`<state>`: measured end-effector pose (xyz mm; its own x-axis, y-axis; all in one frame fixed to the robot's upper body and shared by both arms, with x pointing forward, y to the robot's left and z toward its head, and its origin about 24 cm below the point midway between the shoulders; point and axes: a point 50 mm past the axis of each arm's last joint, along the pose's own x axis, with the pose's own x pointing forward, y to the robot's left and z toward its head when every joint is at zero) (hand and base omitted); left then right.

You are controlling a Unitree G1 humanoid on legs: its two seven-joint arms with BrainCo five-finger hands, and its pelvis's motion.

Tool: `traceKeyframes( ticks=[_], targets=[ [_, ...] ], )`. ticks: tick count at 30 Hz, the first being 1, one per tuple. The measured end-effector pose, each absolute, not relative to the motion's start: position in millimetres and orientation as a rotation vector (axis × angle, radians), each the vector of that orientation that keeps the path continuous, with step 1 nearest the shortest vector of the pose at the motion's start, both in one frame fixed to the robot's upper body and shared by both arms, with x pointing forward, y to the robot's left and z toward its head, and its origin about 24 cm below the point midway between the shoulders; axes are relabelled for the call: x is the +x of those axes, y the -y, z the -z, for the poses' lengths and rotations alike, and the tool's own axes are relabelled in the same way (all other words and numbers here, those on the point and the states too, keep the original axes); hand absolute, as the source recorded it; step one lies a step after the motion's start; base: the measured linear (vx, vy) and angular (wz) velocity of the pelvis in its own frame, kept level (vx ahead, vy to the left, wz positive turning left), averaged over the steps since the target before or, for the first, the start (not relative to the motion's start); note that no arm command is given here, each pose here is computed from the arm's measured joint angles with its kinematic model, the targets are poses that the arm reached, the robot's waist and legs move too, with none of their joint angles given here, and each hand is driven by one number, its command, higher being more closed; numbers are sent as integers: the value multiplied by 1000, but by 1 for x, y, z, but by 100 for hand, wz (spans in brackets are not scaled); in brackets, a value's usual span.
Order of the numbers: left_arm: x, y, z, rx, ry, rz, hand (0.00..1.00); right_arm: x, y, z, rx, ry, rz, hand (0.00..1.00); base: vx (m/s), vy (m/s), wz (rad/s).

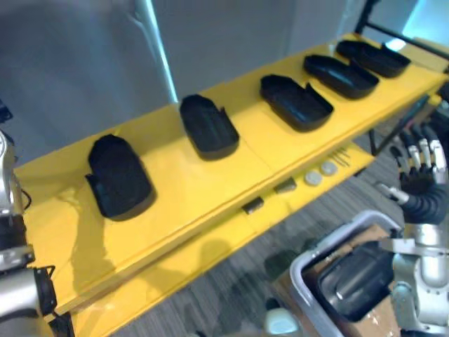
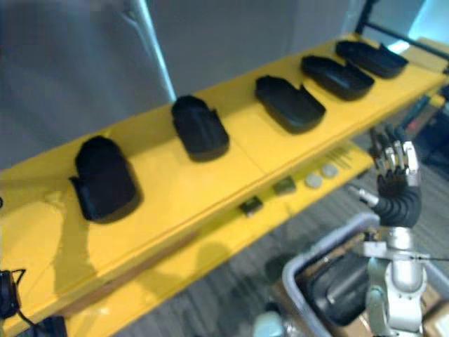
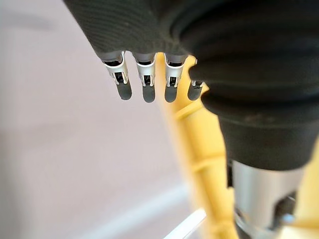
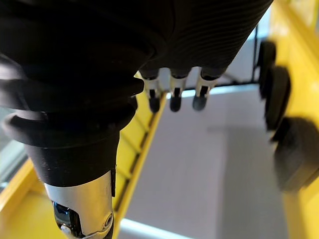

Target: Walk over and take plastic housings, then place them on the shelf

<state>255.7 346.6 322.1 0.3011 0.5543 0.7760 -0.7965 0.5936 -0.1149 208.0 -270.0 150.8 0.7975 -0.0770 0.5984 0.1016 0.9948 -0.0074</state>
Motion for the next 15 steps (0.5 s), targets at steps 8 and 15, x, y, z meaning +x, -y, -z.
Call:
traceKeyframes(
  ticks=[8,15],
  targets=[
    [149,-315,-272,371,1165,-974,0,205,262,-130,11,565,240,0,34,-23,37],
    [104,-295,-210,400,969,-924,0,186,254,-118,124,561,329,0,-41,4,23]
  ],
)
